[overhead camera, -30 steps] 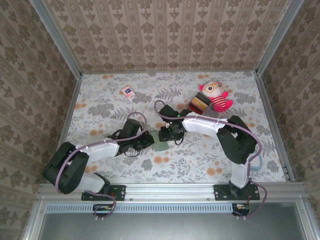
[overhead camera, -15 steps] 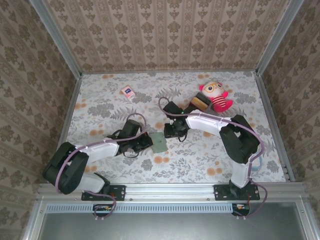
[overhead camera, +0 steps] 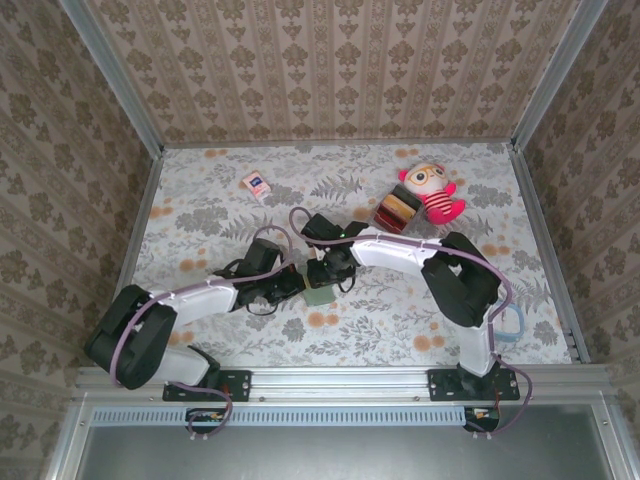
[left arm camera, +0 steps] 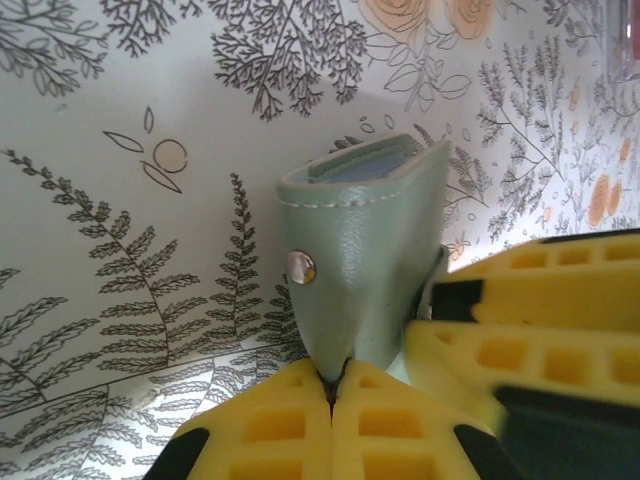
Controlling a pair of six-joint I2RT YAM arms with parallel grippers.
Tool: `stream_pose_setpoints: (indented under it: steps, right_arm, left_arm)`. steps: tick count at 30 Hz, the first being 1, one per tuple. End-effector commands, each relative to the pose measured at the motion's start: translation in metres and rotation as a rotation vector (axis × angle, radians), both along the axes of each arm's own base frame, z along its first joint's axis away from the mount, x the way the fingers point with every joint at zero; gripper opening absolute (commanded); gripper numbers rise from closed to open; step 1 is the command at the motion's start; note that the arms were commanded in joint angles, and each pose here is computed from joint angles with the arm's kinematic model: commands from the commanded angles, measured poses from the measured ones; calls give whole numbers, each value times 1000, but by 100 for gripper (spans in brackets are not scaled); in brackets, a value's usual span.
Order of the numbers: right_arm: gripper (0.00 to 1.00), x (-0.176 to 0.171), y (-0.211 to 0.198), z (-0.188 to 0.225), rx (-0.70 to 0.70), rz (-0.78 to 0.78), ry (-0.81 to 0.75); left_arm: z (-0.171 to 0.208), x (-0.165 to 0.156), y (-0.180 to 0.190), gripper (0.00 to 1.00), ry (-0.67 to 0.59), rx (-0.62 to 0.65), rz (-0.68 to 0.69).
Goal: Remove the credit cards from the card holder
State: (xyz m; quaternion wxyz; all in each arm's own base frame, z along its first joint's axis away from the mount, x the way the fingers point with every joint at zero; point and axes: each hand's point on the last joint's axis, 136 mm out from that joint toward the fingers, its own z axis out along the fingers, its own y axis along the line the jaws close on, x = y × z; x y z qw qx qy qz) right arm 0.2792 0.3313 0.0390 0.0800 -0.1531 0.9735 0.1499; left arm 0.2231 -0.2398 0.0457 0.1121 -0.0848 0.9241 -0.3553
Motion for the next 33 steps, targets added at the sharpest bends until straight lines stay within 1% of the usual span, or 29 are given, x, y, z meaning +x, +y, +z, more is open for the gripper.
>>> stream_pose_setpoints:
  steps: [1, 4, 10, 14, 16, 20, 22, 33]
  right_arm:
    - [29, 2, -7, -6, -56, -5, 8]
    - [27, 3, -11, -9, -87, -12, 5]
    - [17, 8, -19, -3, -94, -44, -19]
    - [13, 12, -24, 4, -66, -73, -36]
    - [8, 16, -30, 8, -39, -106, -44]
    - [4, 20, -37, 15, 19, -143, -44]
    - [0, 20, -42, 15, 24, -160, -32]
    - [0, 23, -65, 4, -68, -218, -33]
  left_arm:
    - [13, 2, -1, 0, -31, -13, -9]
    - [13, 1, 2, 0, -33, -6, -5]
    - [10, 0, 5, 0, -26, 8, -2]
    - [7, 0, 8, 0, -15, 31, 5]
    - [5, -2, 11, 0, -7, 48, 8]
    - [0, -3, 15, 0, 5, 67, 15]
    - [1, -3, 15, 0, 4, 66, 16]
    - [-1, -2, 14, 0, 11, 64, 15]
